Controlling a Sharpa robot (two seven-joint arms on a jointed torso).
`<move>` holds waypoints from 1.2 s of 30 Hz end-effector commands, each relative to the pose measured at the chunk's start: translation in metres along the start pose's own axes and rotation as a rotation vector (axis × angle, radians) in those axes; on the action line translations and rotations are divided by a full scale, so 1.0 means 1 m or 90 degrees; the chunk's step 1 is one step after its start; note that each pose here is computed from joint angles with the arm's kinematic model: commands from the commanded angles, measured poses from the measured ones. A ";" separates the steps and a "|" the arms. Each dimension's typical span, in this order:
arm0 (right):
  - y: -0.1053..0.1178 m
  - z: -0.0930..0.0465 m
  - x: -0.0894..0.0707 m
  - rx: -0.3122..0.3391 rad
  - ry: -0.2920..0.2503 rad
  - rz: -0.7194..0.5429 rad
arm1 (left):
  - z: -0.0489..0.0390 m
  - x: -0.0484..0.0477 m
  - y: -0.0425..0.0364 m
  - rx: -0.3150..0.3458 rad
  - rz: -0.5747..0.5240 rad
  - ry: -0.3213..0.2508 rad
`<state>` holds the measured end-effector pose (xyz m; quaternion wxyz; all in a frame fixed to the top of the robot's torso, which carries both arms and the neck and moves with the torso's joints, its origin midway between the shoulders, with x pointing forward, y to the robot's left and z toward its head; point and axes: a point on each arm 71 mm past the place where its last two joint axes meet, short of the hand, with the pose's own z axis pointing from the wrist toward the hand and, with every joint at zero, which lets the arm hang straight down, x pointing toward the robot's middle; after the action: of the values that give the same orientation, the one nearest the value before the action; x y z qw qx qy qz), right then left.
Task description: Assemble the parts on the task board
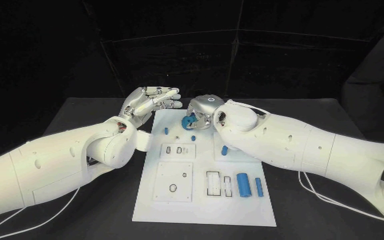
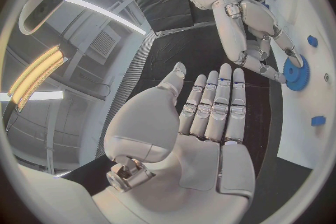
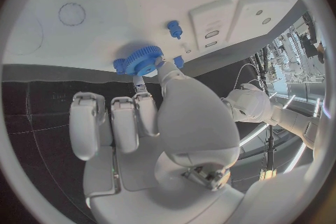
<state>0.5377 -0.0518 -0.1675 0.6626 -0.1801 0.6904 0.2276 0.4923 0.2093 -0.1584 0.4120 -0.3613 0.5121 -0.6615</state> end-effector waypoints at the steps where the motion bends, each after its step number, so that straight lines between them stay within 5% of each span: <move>1: -0.002 0.001 0.001 0.012 0.014 -0.011 | 0.0006 0.0013 -0.0012 0.004 0.000 0.006; 25: -0.013 -0.003 0.005 0.043 0.052 0.002 | 0.0005 -0.0002 -0.0010 0.002 0.002 0.003; 36: -0.019 -0.009 0.001 0.043 0.025 0.011 | 0.0001 -0.0020 -0.0010 0.002 0.004 0.000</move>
<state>0.5409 -0.0713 -0.1698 0.6516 -0.1613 0.7119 0.2061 0.4930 0.2113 -0.1588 0.4136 -0.3629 0.5130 -0.6589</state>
